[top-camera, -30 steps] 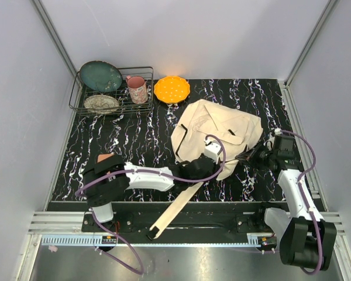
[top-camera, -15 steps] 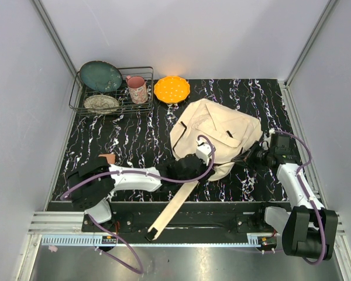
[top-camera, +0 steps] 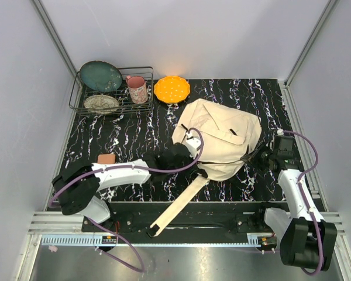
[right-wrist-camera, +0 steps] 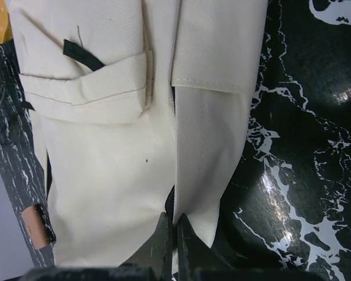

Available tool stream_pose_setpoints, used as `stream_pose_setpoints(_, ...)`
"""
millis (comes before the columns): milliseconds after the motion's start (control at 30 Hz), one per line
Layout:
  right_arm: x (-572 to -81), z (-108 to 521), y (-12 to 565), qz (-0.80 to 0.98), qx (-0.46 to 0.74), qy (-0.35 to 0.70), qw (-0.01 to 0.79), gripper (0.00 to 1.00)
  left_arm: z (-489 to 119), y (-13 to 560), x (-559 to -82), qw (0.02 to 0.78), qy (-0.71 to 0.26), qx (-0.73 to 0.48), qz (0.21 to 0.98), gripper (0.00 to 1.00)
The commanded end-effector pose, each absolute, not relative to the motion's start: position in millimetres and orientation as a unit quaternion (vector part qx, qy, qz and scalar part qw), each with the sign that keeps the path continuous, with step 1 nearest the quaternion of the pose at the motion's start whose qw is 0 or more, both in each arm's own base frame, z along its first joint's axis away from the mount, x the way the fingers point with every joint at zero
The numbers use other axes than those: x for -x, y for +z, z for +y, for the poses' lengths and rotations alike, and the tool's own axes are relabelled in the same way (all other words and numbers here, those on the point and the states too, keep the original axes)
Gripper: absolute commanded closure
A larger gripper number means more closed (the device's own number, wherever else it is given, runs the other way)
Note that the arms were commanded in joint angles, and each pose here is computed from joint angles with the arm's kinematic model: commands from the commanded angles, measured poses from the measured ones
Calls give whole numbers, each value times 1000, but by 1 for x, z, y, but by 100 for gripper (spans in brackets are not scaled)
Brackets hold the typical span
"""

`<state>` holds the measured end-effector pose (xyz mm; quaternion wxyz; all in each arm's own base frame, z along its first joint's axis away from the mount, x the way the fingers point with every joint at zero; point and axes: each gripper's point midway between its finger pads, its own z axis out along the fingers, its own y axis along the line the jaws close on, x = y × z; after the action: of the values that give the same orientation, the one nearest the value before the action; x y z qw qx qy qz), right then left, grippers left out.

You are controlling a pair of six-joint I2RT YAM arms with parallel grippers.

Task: Pack the student bag
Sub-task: Zip the student bag at the center of the board.

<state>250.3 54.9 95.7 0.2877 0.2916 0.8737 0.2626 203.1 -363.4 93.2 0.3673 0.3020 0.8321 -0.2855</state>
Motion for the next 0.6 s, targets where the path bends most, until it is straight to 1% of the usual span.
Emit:
stream_pose_setpoints(0,-274,0,95,855,-336,151,366,100,-311,77,-216,349,-227,-303,857,100)
stream_pose_setpoints(100,-284,4,102,851,-336,169,366,99,-310,77,-215,341,-238,-310,855,100)
stream_pose_setpoints(133,-286,8,106,851,-331,181,366,91,-313,77,-212,334,-245,-315,854,100)
stream_pose_setpoints(167,-286,19,112,852,-319,210,359,77,-317,78,-210,331,-253,-319,852,100)
stream_pose_setpoints(200,-284,26,120,852,-311,228,355,45,-322,79,-207,327,-260,-324,849,100)
stream_pose_setpoints(233,-281,33,125,852,-306,246,347,30,-330,85,-206,331,-269,-327,843,100)
stream_pose_setpoints(267,-274,47,134,852,-290,280,333,22,-339,89,-200,331,-275,-338,837,100)
stream_pose_setpoints(300,-261,54,142,852,-290,293,322,11,-344,90,-198,330,-276,-342,835,100)
stream_pose_setpoints(333,-254,59,147,849,-291,307,317,7,-354,98,-198,334,-285,-346,829,100)
stream_pose_setpoints(367,-246,66,152,847,-288,322,310,6,-362,103,-193,333,-292,-352,824,100)
stream_pose_setpoints(500,-203,89,167,824,-315,378,282,5,-386,117,-188,330,-316,-364,812,100)
stream_pose_setpoints(567,-193,101,168,810,-324,413,260,5,-395,129,-186,334,-329,-370,803,100)
